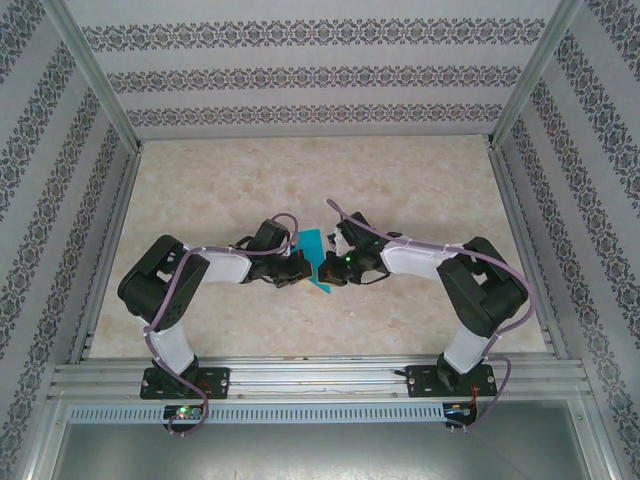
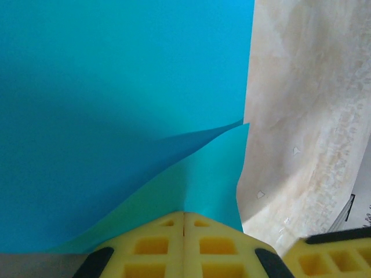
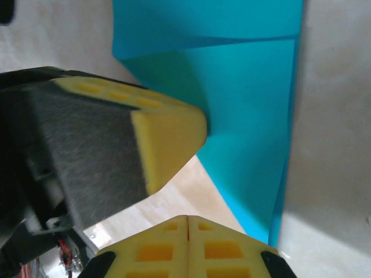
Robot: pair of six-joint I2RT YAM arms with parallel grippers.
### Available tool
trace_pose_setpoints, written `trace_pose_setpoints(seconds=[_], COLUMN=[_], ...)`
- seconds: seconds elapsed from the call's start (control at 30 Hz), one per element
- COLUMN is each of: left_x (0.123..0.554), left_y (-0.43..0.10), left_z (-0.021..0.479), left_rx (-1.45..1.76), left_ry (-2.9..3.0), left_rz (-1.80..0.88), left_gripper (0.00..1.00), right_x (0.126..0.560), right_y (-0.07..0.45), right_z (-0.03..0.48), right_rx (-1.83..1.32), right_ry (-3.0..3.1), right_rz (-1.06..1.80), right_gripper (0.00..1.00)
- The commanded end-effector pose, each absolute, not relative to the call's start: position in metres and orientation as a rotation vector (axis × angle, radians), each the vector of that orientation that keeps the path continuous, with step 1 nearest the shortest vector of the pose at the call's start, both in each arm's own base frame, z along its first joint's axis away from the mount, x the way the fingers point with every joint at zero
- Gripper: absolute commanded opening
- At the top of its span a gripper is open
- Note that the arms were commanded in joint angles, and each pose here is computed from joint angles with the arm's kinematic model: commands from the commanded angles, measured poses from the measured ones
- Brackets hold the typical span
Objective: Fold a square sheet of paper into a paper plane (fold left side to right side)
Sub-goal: Third fold the triangle at the center of the table.
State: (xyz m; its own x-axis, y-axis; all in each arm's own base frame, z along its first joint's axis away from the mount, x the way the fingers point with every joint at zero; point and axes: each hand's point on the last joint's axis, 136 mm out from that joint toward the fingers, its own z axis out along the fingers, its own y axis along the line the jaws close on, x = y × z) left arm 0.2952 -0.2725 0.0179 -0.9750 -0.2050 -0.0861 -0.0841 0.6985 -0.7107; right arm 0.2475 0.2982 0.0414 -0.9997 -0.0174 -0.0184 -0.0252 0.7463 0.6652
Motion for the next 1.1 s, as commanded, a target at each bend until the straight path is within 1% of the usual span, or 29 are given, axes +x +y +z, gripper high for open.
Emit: trace_pose_setpoints(seconds=[0.0, 0.3, 0.47, 0.63, 0.83, 1.07], left_x=[0.272, 0.272, 0.275, 0.281, 0.291, 0.305], left_y=[-0.262, -0.262, -0.264, -0.263, -0.248, -0.22], left_z=[-0.01, -0.012, -0.008, -0.003, -0.004, -0.003], left_rx=[-0.302, -0.304, -0.298, -0.288, -0.32, -0.331], left_ry=[2.867, 2.87, 2.856, 2.843, 2.821, 2.813], left_rz=[-1.049, -1.05, -1.057, -1.034, -1.003, -0.917], left_gripper=[0.02, 0.02, 0.03, 0.06, 0.06, 0.06], right_x=[0.254, 0.252, 0.241, 0.228, 0.217, 0.213], right_y=[0.299, 0.288, 0.277, 0.267, 0.253, 0.243], right_z=[0.032, 0.018, 0.004, -0.007, -0.016, -0.018], right_rx=[0.023, 0.085, 0.124, 0.136, 0.122, 0.094], right_ry=[2.951, 3.014, 3.098, 3.175, 3.222, 3.241], right_rz=[1.038, 0.913, 0.822, 0.699, 0.554, 0.478], right_gripper=[0.0, 0.0, 0.0, 0.0, 0.0, 0.0])
